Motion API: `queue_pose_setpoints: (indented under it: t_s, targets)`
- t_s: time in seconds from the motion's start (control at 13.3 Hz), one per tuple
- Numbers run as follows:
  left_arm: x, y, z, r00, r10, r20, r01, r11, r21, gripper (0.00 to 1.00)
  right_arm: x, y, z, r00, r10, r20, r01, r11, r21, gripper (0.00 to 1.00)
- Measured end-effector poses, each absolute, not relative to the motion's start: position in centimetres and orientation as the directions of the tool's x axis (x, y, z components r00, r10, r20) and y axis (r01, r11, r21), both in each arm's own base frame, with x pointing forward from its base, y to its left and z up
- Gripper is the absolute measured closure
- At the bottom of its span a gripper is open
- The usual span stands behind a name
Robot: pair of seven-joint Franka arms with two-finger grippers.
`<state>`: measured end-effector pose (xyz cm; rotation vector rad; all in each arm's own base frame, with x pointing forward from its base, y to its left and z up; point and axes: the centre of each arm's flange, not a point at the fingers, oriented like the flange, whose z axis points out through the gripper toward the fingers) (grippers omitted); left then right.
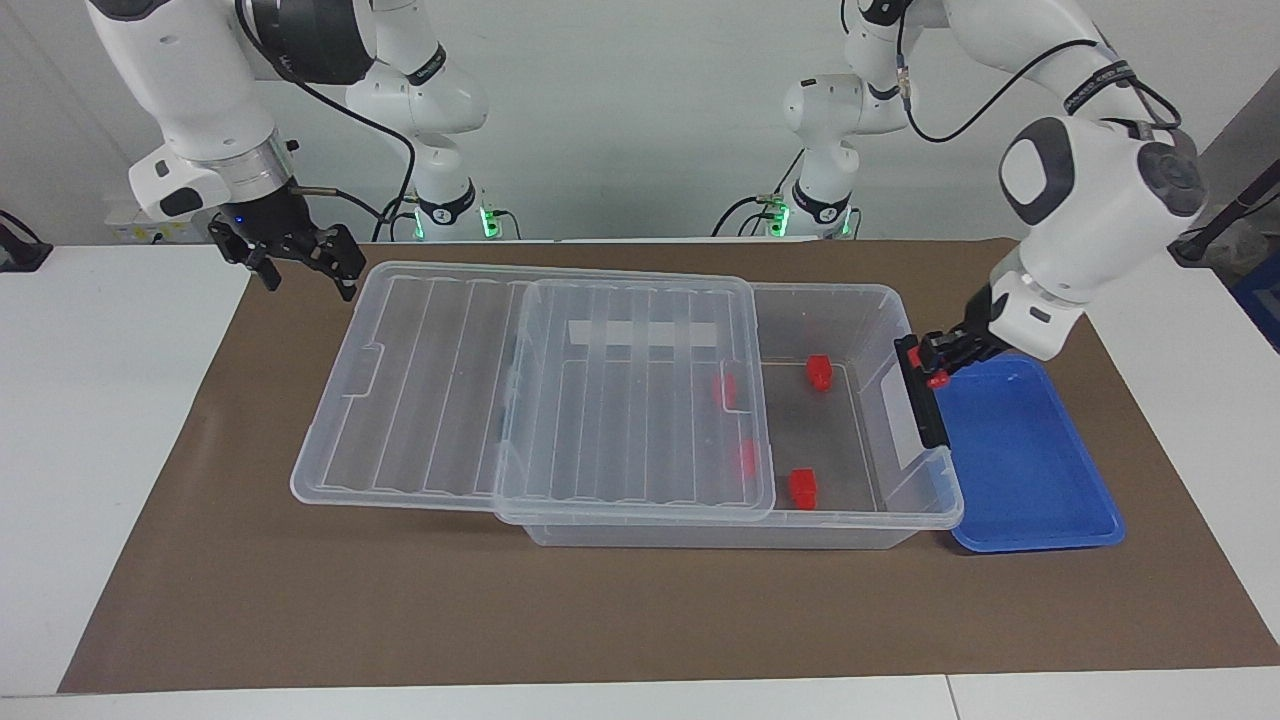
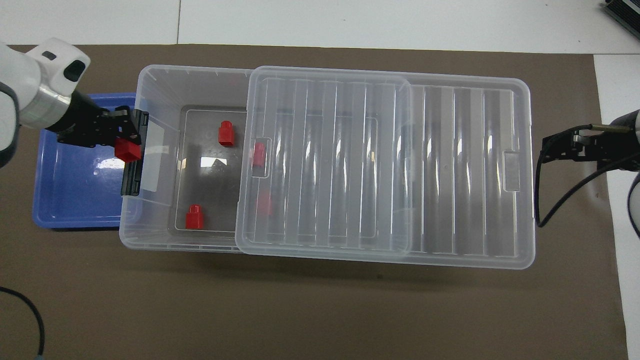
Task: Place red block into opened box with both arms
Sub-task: 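Lift the red block and carry it over the open box, then lower the red block into the box and open the left gripper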
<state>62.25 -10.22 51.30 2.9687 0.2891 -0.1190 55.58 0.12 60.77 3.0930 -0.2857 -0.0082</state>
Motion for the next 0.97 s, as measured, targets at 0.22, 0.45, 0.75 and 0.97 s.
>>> queue_pose_setpoints:
  t_s: [0.22,0.45,0.75,0.97]
  targets:
    - [61.6,-16.3,51.1,0.977,0.206,-0.047,0.211,-0.967,0.141,0.66,55.5,0.1,60.6,0.983,-0.184,-0.013,-0.183,-0.982,0.038,0.00]
    - [61.1,-17.8,47.2,0.981,0.189,0.049,0.182,-0.977,0.113,0.66,55.5,0.1,60.6,0.983,-0.184,-0.013,-0.183,-0.982,0.038,0.00]
    - [59.8,-17.2,41.6,0.982,0.163,0.095,0.157,-0.985,0.074,0.66,55.5,0.1,60.6,0.983,-0.184,-0.013,-0.183,-0.982,0.038,0.00]
    - [58.7,-17.4,38.4,0.984,0.130,0.123,0.122,-0.990,0.066,0.66,55.5,0.1,60.6,0.983,-0.184,-0.013,-0.183,-0.982,0.038,0.00]
